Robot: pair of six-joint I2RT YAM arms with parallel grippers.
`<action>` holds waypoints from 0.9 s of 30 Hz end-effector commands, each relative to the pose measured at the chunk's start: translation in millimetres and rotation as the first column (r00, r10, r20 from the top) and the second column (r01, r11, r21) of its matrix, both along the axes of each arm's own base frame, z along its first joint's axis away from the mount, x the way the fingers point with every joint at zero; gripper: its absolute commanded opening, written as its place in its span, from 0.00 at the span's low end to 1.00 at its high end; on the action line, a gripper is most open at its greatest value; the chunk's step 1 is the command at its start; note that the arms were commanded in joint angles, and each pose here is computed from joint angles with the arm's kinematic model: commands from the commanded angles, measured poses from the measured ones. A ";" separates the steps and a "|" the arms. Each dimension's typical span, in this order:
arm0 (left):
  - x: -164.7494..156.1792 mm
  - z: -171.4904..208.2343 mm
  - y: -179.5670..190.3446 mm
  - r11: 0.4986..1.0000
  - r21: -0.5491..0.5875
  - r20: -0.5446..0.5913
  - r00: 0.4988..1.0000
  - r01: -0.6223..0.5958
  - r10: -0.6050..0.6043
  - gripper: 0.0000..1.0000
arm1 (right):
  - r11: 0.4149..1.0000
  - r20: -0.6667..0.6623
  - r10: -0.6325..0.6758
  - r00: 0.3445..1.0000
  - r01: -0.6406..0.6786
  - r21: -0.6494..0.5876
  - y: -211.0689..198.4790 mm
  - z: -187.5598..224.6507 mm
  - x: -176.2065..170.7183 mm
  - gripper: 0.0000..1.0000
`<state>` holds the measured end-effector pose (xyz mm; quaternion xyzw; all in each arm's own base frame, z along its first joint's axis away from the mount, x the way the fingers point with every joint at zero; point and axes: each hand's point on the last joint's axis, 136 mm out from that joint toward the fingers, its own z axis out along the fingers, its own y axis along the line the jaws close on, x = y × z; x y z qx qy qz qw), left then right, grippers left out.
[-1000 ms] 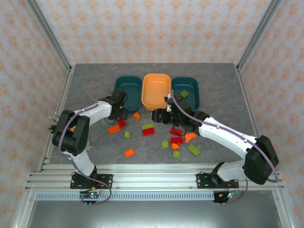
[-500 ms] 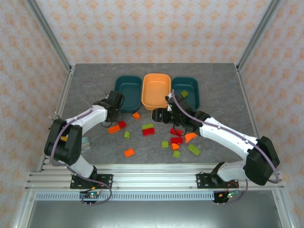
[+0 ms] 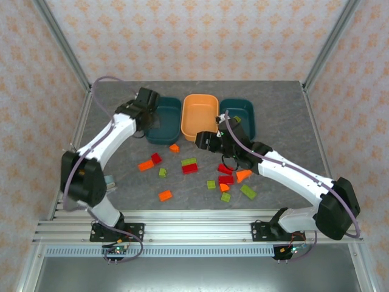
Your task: Sort the legos into containers by color
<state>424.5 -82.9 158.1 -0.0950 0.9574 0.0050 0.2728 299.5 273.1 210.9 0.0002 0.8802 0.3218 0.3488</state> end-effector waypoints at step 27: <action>35.2 14.3 -49.0 0.993 -0.085 -0.006 0.996 0.087 -0.088 0.83 | 0.685 -0.577 -0.681 0.452 0.671 -0.283 -181.3 -115.0 -77.3 0.64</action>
